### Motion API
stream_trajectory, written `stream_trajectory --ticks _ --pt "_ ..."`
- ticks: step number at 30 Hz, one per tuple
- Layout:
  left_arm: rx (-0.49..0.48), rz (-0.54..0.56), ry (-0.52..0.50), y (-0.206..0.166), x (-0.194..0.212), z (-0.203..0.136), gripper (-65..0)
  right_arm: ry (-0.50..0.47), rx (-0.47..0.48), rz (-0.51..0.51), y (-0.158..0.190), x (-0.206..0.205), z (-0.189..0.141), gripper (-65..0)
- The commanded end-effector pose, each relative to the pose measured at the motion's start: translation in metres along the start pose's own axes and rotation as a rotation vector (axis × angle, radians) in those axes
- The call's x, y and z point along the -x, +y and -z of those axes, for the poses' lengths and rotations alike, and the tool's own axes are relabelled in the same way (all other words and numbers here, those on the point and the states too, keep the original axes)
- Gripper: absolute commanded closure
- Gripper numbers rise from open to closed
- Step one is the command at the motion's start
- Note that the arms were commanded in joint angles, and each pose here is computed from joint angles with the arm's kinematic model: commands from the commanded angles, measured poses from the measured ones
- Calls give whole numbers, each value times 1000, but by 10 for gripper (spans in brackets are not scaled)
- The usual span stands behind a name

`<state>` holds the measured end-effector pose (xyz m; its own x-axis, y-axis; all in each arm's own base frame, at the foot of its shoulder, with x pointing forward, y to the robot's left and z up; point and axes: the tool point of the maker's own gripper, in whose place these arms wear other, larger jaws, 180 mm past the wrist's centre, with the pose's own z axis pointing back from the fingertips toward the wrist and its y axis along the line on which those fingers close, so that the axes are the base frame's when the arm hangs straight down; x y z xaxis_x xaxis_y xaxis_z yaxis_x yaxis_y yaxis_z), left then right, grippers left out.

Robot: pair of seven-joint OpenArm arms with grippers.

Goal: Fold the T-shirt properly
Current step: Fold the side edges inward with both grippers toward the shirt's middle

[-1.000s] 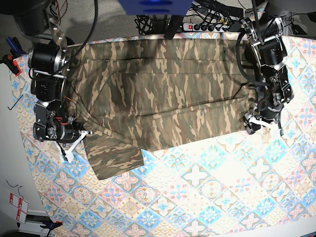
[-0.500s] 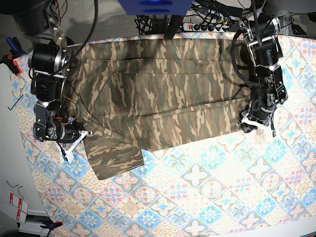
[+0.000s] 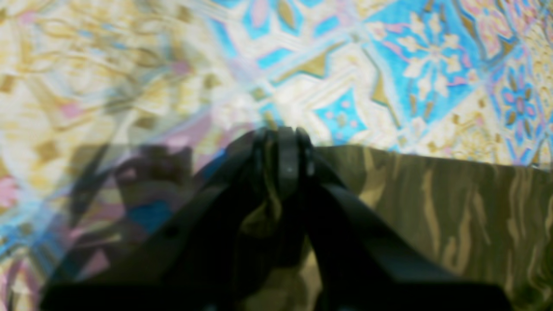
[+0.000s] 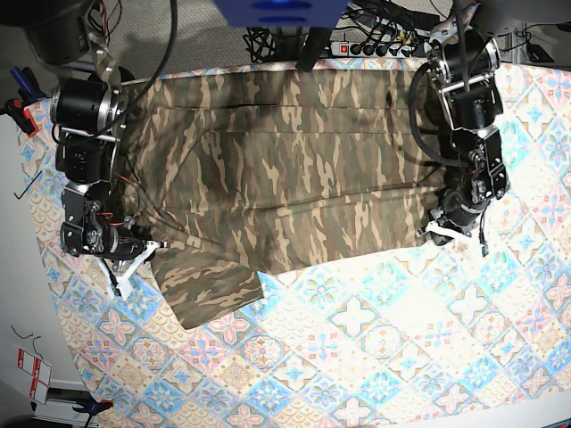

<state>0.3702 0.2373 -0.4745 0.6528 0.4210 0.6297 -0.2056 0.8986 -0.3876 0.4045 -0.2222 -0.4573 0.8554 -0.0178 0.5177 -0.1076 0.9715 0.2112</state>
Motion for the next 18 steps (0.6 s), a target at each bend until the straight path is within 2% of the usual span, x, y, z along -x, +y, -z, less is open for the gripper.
stream_trajectory --ticks 1,11,18 --pt "12 19 -4 -5 -15 1 0 -101 5 -20 -3 -42 -13 -2" --pt "29 155 -84 -27 -83 -29 0 -185 26 -62 -4 -73 -30 -2" --pt "33 201 -109 -36 -98 -42 0 -247 38 -97 -1 -93 -44 -2"
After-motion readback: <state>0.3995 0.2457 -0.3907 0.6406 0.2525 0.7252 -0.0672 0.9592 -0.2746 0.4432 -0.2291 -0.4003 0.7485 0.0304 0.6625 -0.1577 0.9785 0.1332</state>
